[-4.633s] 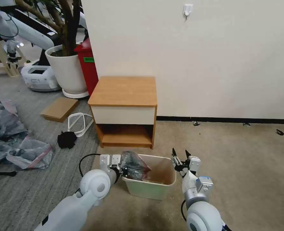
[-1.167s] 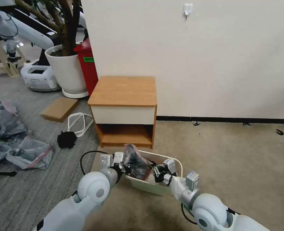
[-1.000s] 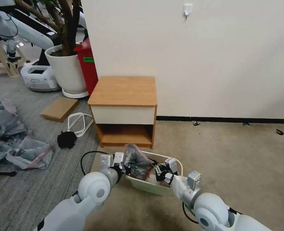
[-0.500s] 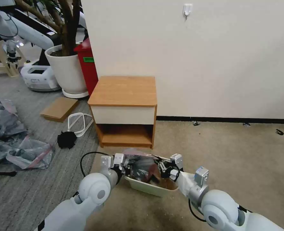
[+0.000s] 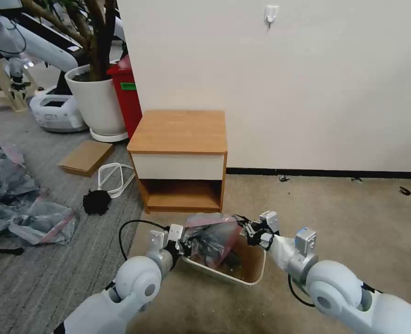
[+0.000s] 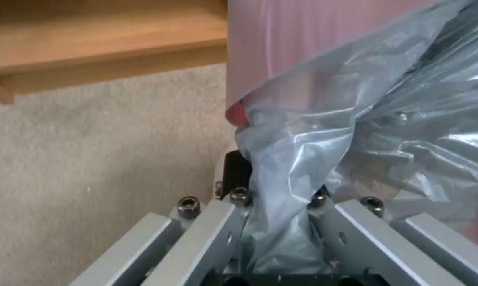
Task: Pick up the garbage bag from the table and place it over the trash can.
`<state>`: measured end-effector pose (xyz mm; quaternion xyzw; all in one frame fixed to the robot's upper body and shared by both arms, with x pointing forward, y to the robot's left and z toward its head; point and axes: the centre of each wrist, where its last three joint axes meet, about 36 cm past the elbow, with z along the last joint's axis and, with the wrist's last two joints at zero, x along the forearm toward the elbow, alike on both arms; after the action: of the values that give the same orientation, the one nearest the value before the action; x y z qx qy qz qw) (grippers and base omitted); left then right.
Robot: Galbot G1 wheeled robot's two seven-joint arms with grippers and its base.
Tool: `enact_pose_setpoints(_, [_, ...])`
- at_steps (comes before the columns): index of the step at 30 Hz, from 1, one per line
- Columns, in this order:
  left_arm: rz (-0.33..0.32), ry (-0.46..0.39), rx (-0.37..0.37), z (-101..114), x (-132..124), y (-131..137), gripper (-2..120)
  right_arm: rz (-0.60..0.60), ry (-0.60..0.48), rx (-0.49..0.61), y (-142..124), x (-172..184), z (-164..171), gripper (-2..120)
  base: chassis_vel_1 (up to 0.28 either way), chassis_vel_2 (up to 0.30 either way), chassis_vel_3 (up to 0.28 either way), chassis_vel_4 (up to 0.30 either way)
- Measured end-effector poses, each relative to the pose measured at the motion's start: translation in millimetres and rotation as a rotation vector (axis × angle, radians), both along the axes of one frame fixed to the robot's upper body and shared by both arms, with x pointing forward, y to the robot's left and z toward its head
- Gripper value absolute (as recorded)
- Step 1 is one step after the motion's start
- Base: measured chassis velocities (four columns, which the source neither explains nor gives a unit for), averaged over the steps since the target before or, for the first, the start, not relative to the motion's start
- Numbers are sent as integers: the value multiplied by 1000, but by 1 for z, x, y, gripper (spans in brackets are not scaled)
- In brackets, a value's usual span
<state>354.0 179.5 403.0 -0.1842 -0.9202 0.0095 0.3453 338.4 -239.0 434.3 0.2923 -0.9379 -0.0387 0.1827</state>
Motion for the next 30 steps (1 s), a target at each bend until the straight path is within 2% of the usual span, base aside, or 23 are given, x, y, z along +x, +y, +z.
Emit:
enact_pose_setpoints(8, [-56, -63, 19, -8, -7, -1, 3, -12, 43, -10, 5, 3, 5, 0, 0, 0, 0, 0])
enact_pose_setpoints(10, [-101, -109, 18, -12, -11, -1, 3, -25, 83, -31, 6, 10, 4, 0, 0, 0, 0, 0])
enact_pose_setpoints(12, [-111, -123, 16, -13, -12, 0, 3, -29, 93, -36, 6, 11, 3, 0, 0, 0, 0, 0])
enact_pose_setpoints(14, [-149, -175, 5, -16, -14, 3, 3, -42, 123, -70, 2, 17, -1, 0, 0, 0, 0, 0])
enact_pose_setpoints(18, [-192, -222, -4, -20, -14, 8, 3, -46, 161, -95, -3, 22, -5, 0, 0, 0, 0, 0])
enact_pose_setpoints(27, [-280, -296, -22, -30, -10, 20, 3, -66, 223, -133, -13, 36, -4, 0, 0, 0, 0, 0])
enact_pose_setpoints(29, [-283, -301, -23, -31, -10, 21, 3, -66, 226, -136, -14, 36, -4, 0, 0, 0, 0, 0])
enact_pose_setpoints(30, [-307, -321, -26, -34, -9, 26, 3, -69, 246, -154, -16, 39, -5, 0, 0, 0, 0, 0])
